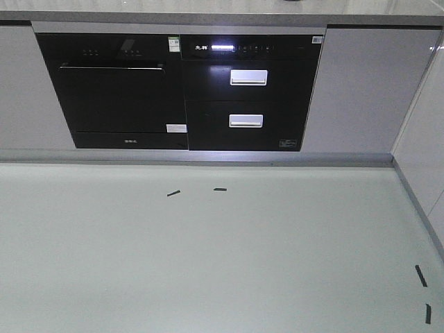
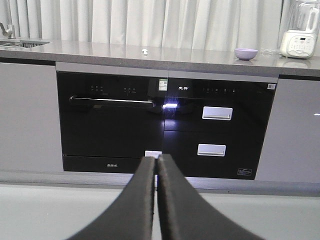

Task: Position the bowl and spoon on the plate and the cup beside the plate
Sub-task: 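Drive the base forward toward the grey counter with both grippers closed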

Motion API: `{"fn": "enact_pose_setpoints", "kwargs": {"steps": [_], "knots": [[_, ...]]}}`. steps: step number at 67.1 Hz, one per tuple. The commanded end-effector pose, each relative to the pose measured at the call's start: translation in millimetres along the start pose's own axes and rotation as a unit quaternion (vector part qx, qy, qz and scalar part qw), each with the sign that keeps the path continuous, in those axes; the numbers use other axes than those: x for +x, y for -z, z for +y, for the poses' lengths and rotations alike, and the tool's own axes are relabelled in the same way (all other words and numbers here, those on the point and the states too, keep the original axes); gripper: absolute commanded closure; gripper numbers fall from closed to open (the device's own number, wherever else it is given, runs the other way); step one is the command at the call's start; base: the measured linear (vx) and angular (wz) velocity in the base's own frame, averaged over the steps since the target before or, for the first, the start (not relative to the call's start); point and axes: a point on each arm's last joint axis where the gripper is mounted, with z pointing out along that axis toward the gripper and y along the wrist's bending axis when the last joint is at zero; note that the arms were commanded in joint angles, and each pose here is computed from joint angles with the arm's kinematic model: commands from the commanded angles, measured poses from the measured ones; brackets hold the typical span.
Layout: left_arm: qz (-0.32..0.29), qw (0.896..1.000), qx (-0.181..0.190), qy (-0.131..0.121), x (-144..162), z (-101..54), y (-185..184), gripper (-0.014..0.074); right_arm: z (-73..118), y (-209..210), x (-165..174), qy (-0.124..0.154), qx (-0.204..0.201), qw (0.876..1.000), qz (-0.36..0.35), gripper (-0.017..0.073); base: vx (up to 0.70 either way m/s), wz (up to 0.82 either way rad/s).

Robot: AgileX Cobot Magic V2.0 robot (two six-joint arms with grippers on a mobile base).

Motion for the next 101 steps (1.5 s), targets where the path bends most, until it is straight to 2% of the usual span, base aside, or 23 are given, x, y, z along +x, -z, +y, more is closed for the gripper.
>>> {"fn": "enact_pose_setpoints", "kwargs": {"steps": [1,101], "knots": [[-0.034,0.999,-0.006,0.005,0.8,1.4,0.1,0.0600,-1.6,0.7,-4.4,0.008,0.009,0.999,-0.037,0.0561,0.08,0.03],[-0.034,0.999,-0.006,0.005,0.8,1.4,0.1,0.0600,-1.6,0.7,-4.4,0.008,0.009,0.999,-0.037,0.0561,0.12,-0.01]]}}
